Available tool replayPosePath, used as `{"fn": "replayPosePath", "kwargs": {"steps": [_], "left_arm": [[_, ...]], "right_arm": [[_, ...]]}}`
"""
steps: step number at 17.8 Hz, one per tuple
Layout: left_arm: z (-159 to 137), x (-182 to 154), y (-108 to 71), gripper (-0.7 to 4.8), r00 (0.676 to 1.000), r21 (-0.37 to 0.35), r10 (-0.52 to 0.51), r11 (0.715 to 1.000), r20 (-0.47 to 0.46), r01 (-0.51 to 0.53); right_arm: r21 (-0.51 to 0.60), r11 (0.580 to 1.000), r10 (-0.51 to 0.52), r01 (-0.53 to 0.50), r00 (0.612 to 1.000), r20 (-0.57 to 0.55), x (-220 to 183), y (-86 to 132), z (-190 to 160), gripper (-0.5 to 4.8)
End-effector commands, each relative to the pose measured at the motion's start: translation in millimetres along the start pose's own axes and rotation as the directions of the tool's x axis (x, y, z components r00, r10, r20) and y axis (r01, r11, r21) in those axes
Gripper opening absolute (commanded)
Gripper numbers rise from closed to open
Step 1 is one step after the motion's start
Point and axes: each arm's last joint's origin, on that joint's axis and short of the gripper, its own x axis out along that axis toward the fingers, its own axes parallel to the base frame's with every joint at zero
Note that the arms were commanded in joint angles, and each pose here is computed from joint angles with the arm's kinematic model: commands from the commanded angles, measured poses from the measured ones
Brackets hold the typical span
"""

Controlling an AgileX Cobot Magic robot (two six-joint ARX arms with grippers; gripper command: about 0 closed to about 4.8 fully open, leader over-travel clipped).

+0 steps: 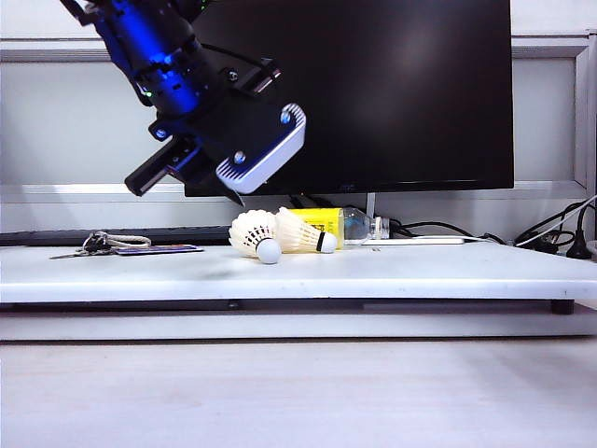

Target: Stack the badminton balls on the table vertically.

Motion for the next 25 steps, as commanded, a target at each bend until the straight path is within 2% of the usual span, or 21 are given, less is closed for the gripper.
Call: {"fn": "replayPosePath", "kwargs": {"steps": [1, 2, 5, 8, 10, 12, 17, 19, 24, 25], "left_arm": [[-5.1, -3.2, 6.5, 1.92, 0.999, 0.039, 0.031, 0.999, 0.025, -0.032], [-14.6, -7.5, 14.1, 1.92, 0.996, 0.025, 0.055, 0.998, 0.076, -0.057], [-25.8, -14.8, 29.2, 1.92, 0.992, 0.010, 0.043, 0.999, 0.122, -0.044], [-40.0, -19.7, 44.1, 1.89, 0.980, -0.083, 0.046, 0.996, 0.196, -0.030], [-43.5, -15.4, 49.3, 1.87, 0.978, -0.084, 0.009, 0.996, 0.209, 0.009], [-48.0, -7.9, 54.7, 1.86, 0.976, -0.122, -0.015, 0.992, 0.217, 0.042], [-47.9, 12.1, 56.3, 1.84, 0.969, -0.138, -0.073, 0.984, 0.237, 0.108], [-44.8, 24.1, 48.0, 1.83, 0.966, -0.100, -0.146, 0.980, 0.216, 0.170], [-42.4, 32.9, 45.9, 1.83, 0.967, -0.100, -0.152, 0.980, 0.207, 0.175], [-39.4, 32.6, 47.6, 1.83, 0.966, -0.124, -0.147, 0.977, 0.212, 0.176]], "right_arm": [[-0.004, 1.000, 0.016, -0.016, 1.000, -0.005, -0.4, 0.9, 0.5, 1.20], [-0.003, 1.000, 0.016, -0.016, 1.000, -0.006, -0.3, 0.9, 0.4, 1.20], [0.001, 1.000, 0.031, -0.031, 0.999, -0.013, -0.4, 1.3, 0.1, 1.20], [0.003, 0.999, 0.043, -0.043, 0.999, -0.018, -0.4, 1.7, 0.1, 1.20], [0.004, 0.999, 0.054, -0.054, 0.998, -0.024, -0.4, 2.0, -0.2, 1.20], [0.005, 0.998, 0.063, -0.063, 0.998, -0.027, -0.4, 2.3, -0.2, 1.21], [0.006, 0.996, 0.084, -0.084, 0.996, -0.036, -0.5, 2.9, -0.5, 1.21], [0.006, 0.996, 0.084, -0.084, 0.996, -0.036, -0.5, 2.9, -0.5, 1.22], [0.007, 0.995, 0.099, -0.099, 0.994, -0.042, -0.5, 3.3, -0.6, 1.22], [0.007, 0.995, 0.098, -0.098, 0.994, -0.042, -0.5, 3.2, -0.6, 1.22]]}}
